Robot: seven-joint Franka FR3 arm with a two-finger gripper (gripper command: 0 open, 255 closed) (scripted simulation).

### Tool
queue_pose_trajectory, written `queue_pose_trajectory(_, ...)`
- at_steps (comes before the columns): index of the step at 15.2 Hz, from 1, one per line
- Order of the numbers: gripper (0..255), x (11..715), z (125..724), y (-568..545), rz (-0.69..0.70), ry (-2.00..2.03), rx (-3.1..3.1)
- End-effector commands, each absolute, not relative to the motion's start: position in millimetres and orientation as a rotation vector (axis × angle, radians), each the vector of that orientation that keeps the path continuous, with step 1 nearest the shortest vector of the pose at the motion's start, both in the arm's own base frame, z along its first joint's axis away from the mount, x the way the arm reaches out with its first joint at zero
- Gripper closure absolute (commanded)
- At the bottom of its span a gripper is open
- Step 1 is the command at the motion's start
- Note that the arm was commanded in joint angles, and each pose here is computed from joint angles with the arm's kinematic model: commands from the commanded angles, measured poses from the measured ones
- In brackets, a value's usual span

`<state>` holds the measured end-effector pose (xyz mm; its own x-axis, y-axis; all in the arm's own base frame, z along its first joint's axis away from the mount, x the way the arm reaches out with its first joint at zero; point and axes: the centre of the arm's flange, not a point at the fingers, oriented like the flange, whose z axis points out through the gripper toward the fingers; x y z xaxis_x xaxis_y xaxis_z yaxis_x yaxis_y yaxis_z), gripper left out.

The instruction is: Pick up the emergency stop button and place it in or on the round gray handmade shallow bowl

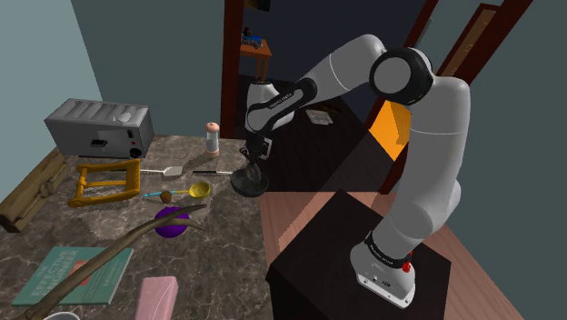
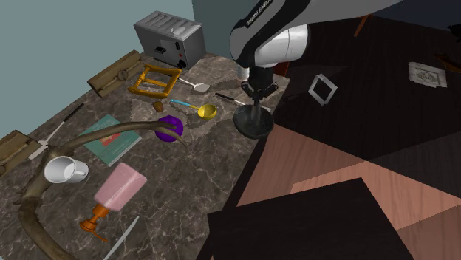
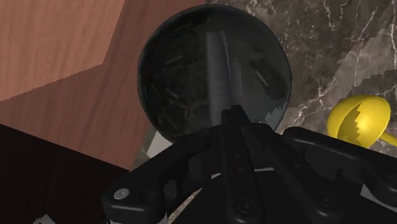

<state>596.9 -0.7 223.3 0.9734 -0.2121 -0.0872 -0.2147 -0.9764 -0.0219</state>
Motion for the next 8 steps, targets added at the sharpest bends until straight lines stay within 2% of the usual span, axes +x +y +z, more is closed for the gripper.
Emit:
queue_pose_trajectory(1,255,597,223,-1,0.131,0.334,-3.090)
queue_pose_trajectory(2,0,597,223,-1,0.131,0.334,-3.090)
queue_pose_trajectory(3,0,570,223,-1,-0.001,0.323,-3.076)
queue_pose_trajectory(4,0,562,223,-1,-0.043,0.319,-3.071)
queue_pose_trajectory(8,0,563,202,0,-0.043,0.319,-3.071)
